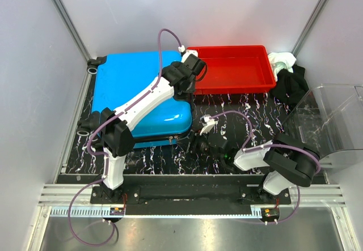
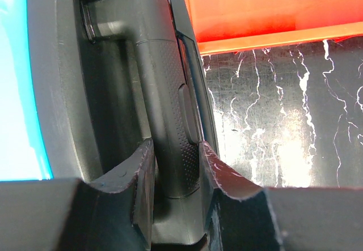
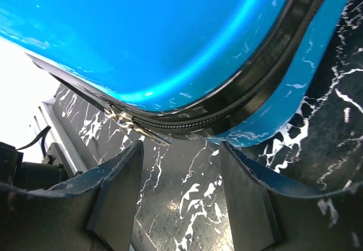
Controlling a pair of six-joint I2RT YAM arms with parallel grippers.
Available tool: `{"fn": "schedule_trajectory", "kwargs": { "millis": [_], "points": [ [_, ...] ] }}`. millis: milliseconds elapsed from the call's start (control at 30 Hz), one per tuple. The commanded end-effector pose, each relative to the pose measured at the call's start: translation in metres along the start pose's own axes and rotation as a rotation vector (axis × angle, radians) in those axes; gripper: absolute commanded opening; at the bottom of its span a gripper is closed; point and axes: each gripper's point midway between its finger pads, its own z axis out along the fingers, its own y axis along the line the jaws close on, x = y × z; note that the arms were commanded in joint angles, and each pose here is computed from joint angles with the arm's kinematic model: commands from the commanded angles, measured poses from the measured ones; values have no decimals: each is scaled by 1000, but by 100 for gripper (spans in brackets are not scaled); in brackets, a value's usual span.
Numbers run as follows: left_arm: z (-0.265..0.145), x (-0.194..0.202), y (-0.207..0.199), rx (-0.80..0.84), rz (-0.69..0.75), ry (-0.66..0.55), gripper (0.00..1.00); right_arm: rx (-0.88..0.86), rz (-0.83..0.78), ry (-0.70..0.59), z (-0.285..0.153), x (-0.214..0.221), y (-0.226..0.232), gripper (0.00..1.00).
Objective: Open, take out, and arrange the luggage
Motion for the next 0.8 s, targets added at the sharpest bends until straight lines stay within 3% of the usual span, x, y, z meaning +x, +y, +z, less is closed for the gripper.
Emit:
{"fn": "schedule_trajectory", "kwargs": {
  "millis": [0,767],
  "points": [
    [-1,24,-20,102,83,88,0,-124,27,-84,7,-26,30,62],
    [-3,22,-23,114,95,76,0,-245,70,-172,12,-52,59,61]
  ]
}}
